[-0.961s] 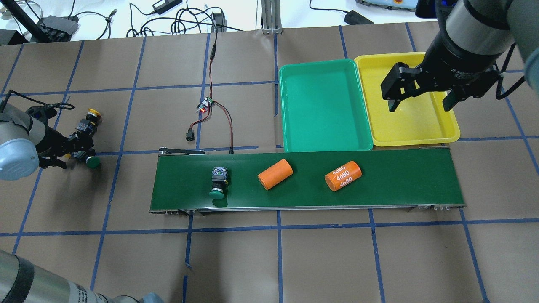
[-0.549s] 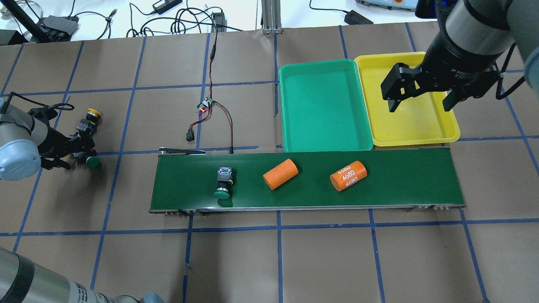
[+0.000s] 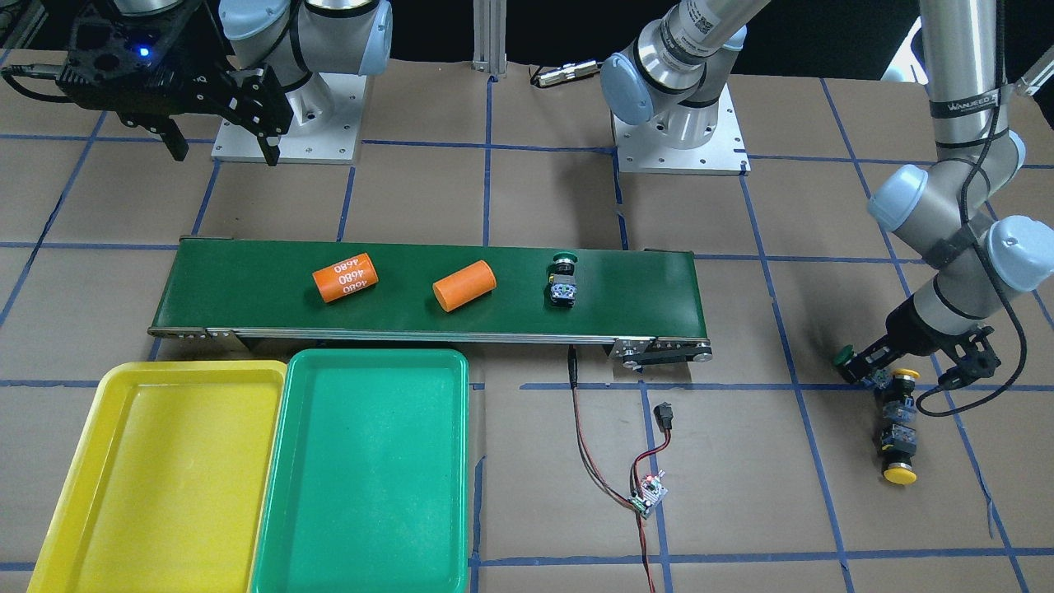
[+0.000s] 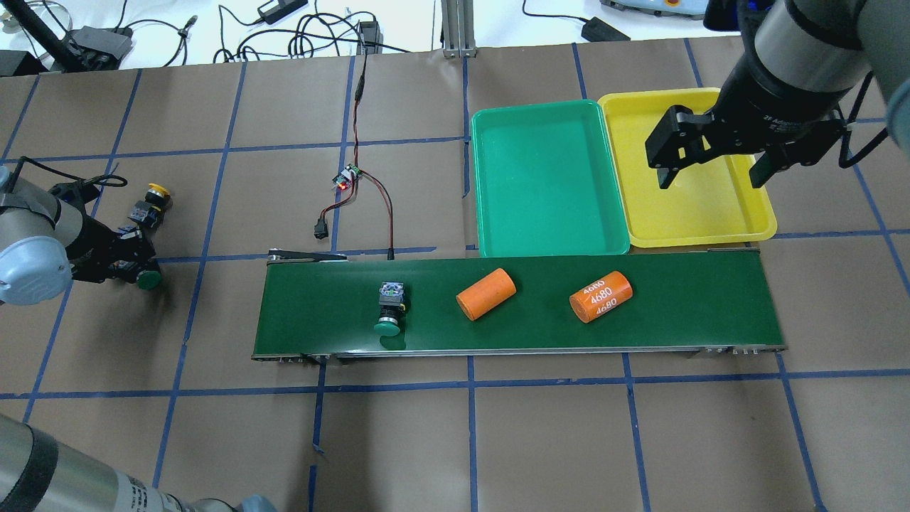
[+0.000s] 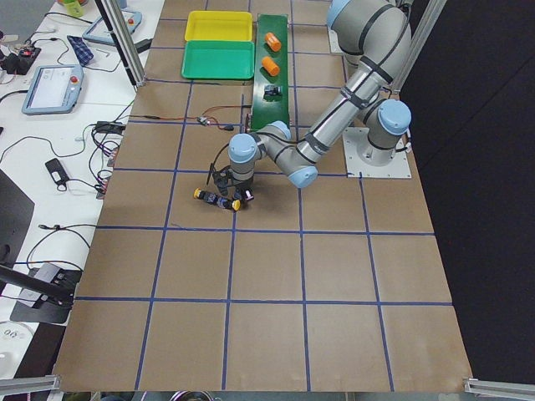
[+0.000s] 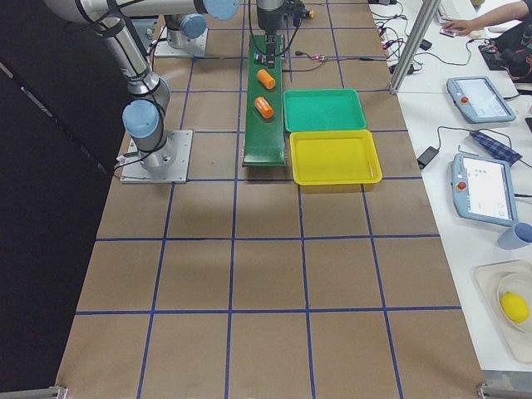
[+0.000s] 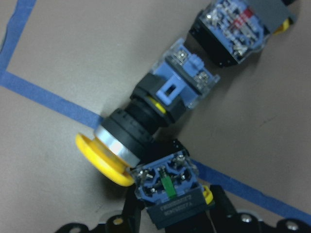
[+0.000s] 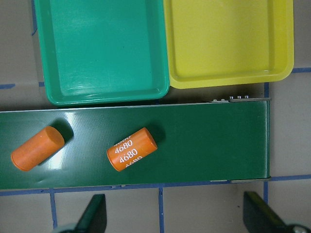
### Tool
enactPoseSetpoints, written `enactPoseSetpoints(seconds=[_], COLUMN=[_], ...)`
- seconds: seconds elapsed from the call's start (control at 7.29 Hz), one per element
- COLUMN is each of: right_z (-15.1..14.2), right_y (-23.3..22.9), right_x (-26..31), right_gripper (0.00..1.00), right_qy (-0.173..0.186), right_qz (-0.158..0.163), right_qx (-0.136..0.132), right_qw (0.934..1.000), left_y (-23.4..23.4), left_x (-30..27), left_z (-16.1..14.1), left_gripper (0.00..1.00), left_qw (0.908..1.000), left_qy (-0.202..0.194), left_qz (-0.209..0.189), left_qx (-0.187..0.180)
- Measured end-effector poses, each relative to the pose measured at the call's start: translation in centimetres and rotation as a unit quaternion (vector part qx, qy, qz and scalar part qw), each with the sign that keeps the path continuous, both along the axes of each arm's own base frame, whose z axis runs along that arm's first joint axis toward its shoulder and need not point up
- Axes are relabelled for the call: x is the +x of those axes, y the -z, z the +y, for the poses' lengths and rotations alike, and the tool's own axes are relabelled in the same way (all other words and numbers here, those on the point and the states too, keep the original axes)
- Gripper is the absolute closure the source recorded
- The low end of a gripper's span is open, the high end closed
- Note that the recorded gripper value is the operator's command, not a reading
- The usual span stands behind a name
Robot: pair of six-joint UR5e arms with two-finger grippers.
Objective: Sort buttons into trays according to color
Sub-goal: 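Place the second green-capped switch on the belt with the left gripper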
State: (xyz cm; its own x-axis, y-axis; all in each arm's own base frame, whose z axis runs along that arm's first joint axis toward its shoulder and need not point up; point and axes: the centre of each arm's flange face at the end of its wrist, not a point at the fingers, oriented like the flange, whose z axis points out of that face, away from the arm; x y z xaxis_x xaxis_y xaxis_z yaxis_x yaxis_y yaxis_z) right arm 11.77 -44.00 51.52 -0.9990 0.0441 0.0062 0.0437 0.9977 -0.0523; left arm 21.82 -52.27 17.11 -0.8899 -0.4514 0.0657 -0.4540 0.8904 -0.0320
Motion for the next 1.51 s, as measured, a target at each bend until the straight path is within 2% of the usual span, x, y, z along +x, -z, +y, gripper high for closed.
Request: enactPoseSetpoints(seconds=[0.27, 0.82, 1.1, 1.37, 1.51], right_z=[0.0, 0.1, 0.1, 0.2, 0.1], right_y=[0.3, 0.8, 0.8, 0.8, 0.8], right_x=[-0.2, -0.2, -0.2, -0.2, -0.2], right_gripper=[0.0, 0.0, 0.0, 0.0, 0.0], right_qy=[0.003, 0.005, 0.006, 0.005, 0.005], right_qz=[0.0, 0.0, 0.0, 0.0, 0.0], right_qx=[0.003, 0.007, 0.008, 0.008, 0.008], right_qw=[1.0, 1.0, 1.0, 1.0, 1.0], left_y=[-1.5, -10.1, -13.5, -13.1, -12.2], left_x=[-1.3, -12.7, -22.6, -32.6, -35.1], left_z=[0.2, 3.3, 5.7, 8.9, 9.9], left_gripper=[1.0, 1.0, 1.0, 1.0, 1.0], left_qw=[1.0, 0.995, 0.9817, 0.9574, 0.9516], left_qy=[0.006, 0.091, 0.18, 0.276, 0.293], left_qz=[-0.005, 0.007, 0.013, 0.014, 0.015], left_qx=[-0.002, 0.039, 0.061, 0.083, 0.093])
